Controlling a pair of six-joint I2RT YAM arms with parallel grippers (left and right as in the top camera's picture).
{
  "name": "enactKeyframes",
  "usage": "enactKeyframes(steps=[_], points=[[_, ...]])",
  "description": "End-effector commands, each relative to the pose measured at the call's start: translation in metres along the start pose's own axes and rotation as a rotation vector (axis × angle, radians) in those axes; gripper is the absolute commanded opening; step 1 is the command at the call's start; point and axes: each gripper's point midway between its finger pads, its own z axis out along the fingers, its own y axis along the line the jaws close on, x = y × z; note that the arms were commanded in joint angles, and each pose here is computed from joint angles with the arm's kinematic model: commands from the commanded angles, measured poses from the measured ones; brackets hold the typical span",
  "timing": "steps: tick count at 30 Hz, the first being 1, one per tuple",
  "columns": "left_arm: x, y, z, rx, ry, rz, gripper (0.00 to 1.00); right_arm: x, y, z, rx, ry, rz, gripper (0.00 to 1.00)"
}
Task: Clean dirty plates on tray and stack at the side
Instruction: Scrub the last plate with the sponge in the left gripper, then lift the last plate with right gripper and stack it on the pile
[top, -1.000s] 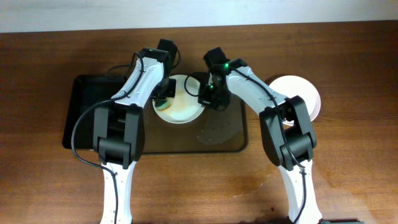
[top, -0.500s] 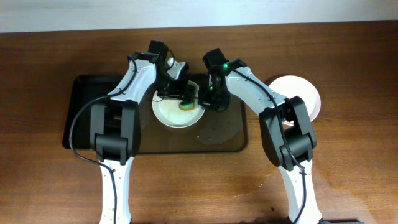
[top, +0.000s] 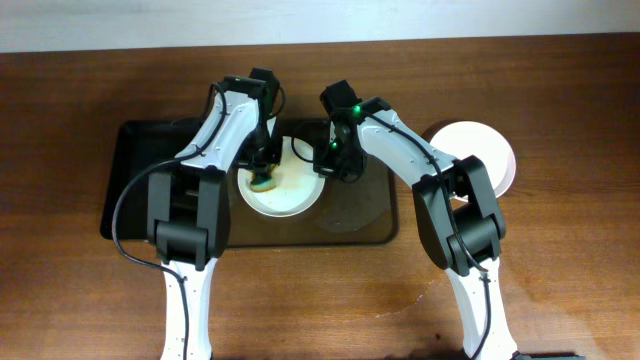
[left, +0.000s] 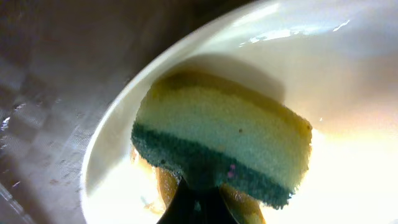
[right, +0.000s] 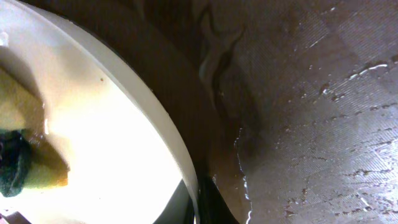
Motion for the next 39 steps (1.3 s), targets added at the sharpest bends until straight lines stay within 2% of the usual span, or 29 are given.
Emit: enactKeyframes(steps=[1, 3, 7, 9, 11, 13, 15, 18, 20, 22, 25, 27, 30, 32, 34, 39], points=[[0.034, -0.025, 0.031, 0.237, 0.160, 0.267, 0.01, 0.004, -0.041, 0.022, 0.120, 0.027, 0.060, 0.04], [0.037, -0.075, 0.011, 0.565, 0.101, 0.408, 0.00, 0.004, -0.041, 0.022, 0.120, 0.027, 0.060, 0.04], [0.020, -0.106, -0.010, 0.772, -0.014, 0.429, 0.00, 0.005, -0.040, 0.022, 0.120, 0.028, 0.061, 0.04], [0.007, -0.107, -0.008, 0.760, -0.046, 0.377, 0.00, 0.005, -0.041, 0.022, 0.121, 0.028, 0.061, 0.04], [-0.012, -0.087, 0.005, 0.636, -0.059, 0.241, 0.00, 0.005, -0.041, 0.022, 0.121, 0.028, 0.060, 0.04], [-0.029, -0.053, 0.018, 0.491, -0.074, 0.065, 0.01, 0.005, -0.041, 0.022, 0.121, 0.028, 0.061, 0.04], [-0.038, 0.002, 0.030, 0.299, -0.079, -0.113, 0.00, 0.005, -0.041, 0.022, 0.121, 0.028, 0.060, 0.04], [-0.032, 0.055, 0.038, 0.134, -0.064, -0.188, 0.00, 0.005, -0.041, 0.022, 0.121, 0.028, 0.061, 0.04], [-0.022, 0.080, 0.040, 0.076, -0.030, -0.222, 0.00, 0.005, -0.041, 0.022, 0.120, 0.028, 0.061, 0.04], [-0.013, 0.087, 0.039, 0.088, 0.006, -0.241, 0.00, 0.005, -0.040, 0.022, 0.117, 0.030, 0.060, 0.04], [-0.008, 0.061, 0.010, 0.300, 0.035, -0.115, 0.01, 0.006, -0.037, 0.019, 0.094, 0.044, 0.053, 0.04], [-0.017, 0.056, -0.035, 0.397, -0.023, -0.021, 0.01, 0.005, -0.031, 0.009, 0.065, 0.054, -0.006, 0.04], [-0.033, 0.068, -0.097, 0.397, -0.158, 0.036, 0.00, 0.006, -0.028, -0.014, 0.091, 0.036, -0.050, 0.04], [-0.042, 0.085, -0.137, 0.379, -0.264, 0.026, 0.01, 0.001, -0.029, -0.041, 0.143, -0.030, -0.068, 0.04], [-0.042, 0.102, -0.155, 0.370, -0.311, 0.000, 0.00, -0.002, -0.027, -0.065, 0.171, -0.083, -0.103, 0.04], [-0.030, 0.131, -0.141, 0.376, -0.262, -0.073, 0.01, -0.013, -0.030, -0.158, 0.432, -0.376, -0.181, 0.04]])
